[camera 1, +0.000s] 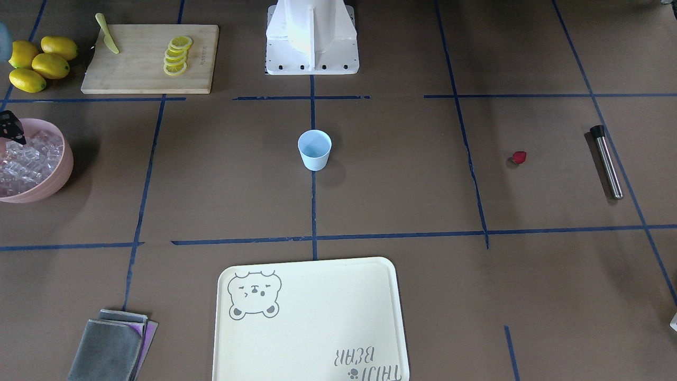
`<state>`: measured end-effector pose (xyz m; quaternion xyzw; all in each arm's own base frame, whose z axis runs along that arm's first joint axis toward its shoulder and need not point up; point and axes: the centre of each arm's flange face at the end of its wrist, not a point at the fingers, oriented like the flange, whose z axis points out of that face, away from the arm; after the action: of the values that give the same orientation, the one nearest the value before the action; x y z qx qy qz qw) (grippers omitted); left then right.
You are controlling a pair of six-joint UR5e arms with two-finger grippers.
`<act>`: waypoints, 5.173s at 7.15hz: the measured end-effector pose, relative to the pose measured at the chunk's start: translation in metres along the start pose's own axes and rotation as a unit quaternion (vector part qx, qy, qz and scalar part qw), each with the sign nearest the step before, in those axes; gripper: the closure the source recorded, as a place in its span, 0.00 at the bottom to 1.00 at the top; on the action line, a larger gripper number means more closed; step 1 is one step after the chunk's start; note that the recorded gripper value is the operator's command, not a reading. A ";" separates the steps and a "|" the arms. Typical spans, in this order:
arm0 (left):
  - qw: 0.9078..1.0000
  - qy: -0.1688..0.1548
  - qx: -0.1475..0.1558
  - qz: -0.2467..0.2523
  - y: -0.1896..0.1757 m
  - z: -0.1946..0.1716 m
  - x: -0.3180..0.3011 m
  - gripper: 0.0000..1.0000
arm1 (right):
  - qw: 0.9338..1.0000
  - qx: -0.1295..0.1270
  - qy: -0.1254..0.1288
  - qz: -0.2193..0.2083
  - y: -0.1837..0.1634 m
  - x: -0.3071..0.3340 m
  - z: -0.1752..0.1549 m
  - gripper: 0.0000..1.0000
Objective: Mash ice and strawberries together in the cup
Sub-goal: 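Lower the right gripper into the bowl and grasp an ice cube, then carry the ice cube with the right gripper over the light-blue cup, then open the right gripper to drop the ice cube into the cup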
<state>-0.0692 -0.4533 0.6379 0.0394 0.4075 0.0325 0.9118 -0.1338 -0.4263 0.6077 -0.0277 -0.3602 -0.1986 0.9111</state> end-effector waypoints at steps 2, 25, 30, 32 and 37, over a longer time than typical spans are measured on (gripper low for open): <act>1.000 0.000 0.001 -0.001 0.000 -0.001 -0.001 0.00 | 1.000 -0.001 0.000 0.000 -0.002 0.000 0.001 0.80; 1.000 0.000 0.005 -0.004 0.000 -0.005 0.003 0.00 | 0.976 0.137 -0.017 0.169 -0.167 -0.551 -0.118 1.00; 1.000 -0.001 0.006 -0.003 -0.001 -0.006 0.004 0.00 | 0.981 0.119 -0.014 0.152 -0.186 -0.600 -0.075 0.98; 1.000 -0.001 0.006 -0.003 -0.001 -0.006 0.004 0.00 | 0.981 0.121 -0.014 0.148 -0.185 -0.610 -0.071 0.98; 1.000 -0.001 0.006 -0.003 -0.001 -0.006 0.004 0.00 | 0.982 0.122 -0.017 0.141 -0.186 -0.620 -0.060 0.76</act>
<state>-0.0711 -0.4533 0.6305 0.0438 0.4069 0.0272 0.9120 -0.5762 -0.3975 0.1321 0.0300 -0.3898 -0.0220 0.9201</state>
